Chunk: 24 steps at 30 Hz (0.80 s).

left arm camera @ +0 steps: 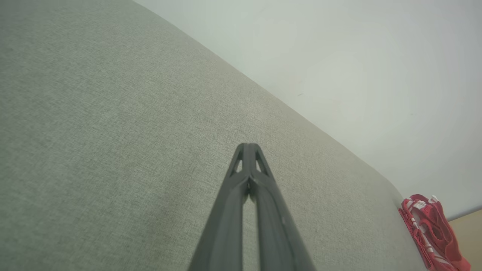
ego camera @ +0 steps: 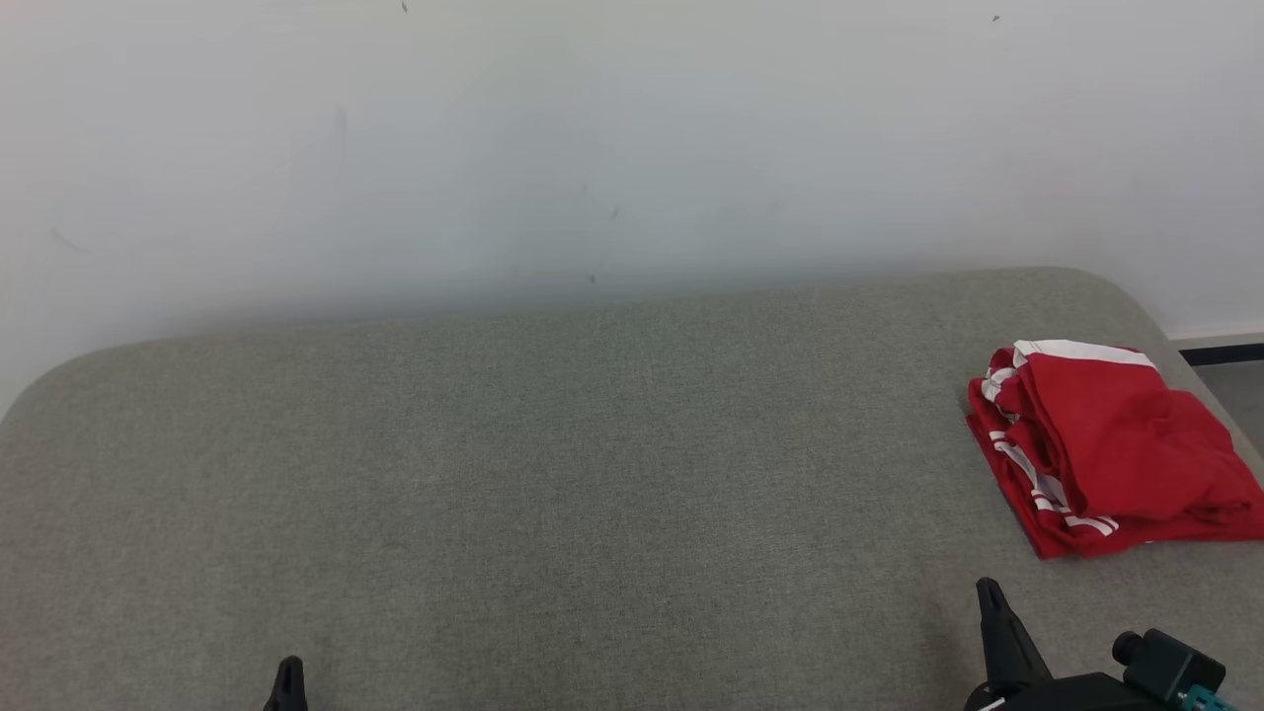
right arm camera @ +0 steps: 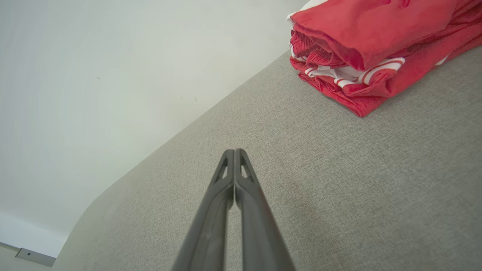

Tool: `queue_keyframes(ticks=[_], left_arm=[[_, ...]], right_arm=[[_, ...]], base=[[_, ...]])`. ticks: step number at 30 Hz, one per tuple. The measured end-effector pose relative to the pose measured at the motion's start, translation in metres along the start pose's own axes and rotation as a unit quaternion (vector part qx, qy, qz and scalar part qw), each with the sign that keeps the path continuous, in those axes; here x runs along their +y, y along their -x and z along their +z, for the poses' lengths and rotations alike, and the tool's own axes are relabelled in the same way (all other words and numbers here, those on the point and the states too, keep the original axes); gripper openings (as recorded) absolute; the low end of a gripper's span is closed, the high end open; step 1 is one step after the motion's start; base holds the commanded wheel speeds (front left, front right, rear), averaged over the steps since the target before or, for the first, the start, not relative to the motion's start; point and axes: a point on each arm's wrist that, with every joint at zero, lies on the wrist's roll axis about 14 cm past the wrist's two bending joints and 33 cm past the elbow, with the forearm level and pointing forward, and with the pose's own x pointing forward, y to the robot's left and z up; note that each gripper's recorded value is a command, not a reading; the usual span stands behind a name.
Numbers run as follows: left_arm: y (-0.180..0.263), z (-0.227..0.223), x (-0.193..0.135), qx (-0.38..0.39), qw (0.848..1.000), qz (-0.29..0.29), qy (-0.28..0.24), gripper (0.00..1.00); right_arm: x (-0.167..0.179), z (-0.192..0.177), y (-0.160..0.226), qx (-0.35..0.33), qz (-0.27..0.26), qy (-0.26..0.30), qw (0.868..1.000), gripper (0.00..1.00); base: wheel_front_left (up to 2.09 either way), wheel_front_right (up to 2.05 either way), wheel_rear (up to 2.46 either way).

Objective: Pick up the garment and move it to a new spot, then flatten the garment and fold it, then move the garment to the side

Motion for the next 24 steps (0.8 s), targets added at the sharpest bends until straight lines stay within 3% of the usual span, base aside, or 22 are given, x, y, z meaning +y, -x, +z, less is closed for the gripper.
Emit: queue_keyframes(ticks=[24], left_arm=[[-0.014, 0.005, -0.004, 0.010, 0.988, -0.001, 0.156, 0.00]], right_arm=[[0.001, 0.013, -0.011, -0.011, -0.007, -0.152, 0.988, 0.00]], base=[[0.00, 0.00, 0.00]])
